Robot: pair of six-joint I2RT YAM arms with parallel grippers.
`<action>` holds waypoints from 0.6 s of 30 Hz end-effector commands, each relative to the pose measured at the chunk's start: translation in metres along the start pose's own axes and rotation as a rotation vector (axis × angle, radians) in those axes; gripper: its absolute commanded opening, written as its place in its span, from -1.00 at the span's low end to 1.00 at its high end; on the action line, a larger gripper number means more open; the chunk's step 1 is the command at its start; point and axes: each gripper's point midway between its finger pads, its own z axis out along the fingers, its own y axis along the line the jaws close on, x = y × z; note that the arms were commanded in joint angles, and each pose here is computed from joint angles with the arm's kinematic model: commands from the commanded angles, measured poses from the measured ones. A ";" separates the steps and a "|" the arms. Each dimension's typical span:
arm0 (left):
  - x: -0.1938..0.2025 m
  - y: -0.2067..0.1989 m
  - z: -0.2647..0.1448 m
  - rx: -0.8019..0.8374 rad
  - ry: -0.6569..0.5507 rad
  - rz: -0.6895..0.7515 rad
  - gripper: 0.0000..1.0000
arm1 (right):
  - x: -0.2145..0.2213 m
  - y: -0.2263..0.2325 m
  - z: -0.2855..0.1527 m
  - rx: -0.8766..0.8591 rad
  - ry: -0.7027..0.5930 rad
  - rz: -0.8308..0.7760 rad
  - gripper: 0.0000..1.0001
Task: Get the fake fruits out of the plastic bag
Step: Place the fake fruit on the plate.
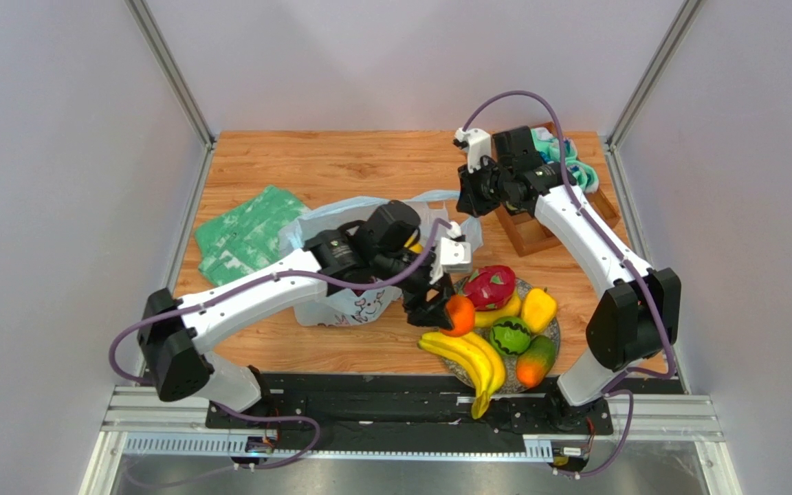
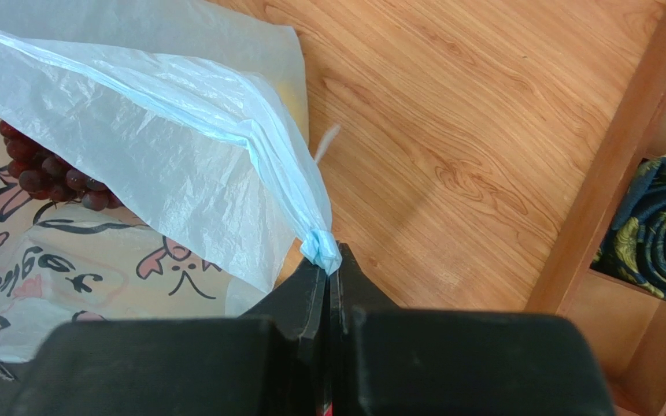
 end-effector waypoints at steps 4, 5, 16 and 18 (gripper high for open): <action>-0.007 0.042 0.066 -0.094 -0.002 0.076 -1.00 | 0.001 0.014 -0.019 -0.041 -0.049 -0.001 -1.00; 0.001 0.047 0.079 -0.098 0.021 0.065 -1.00 | 0.000 0.015 -0.019 -0.044 -0.061 -0.003 -1.00; 0.044 0.069 0.108 -0.120 0.143 -0.038 -0.14 | 0.004 0.015 -0.018 -0.038 -0.060 0.008 -1.00; 0.039 0.058 0.101 -0.094 0.125 -0.041 0.46 | 0.005 0.014 -0.017 -0.036 -0.053 0.014 -1.00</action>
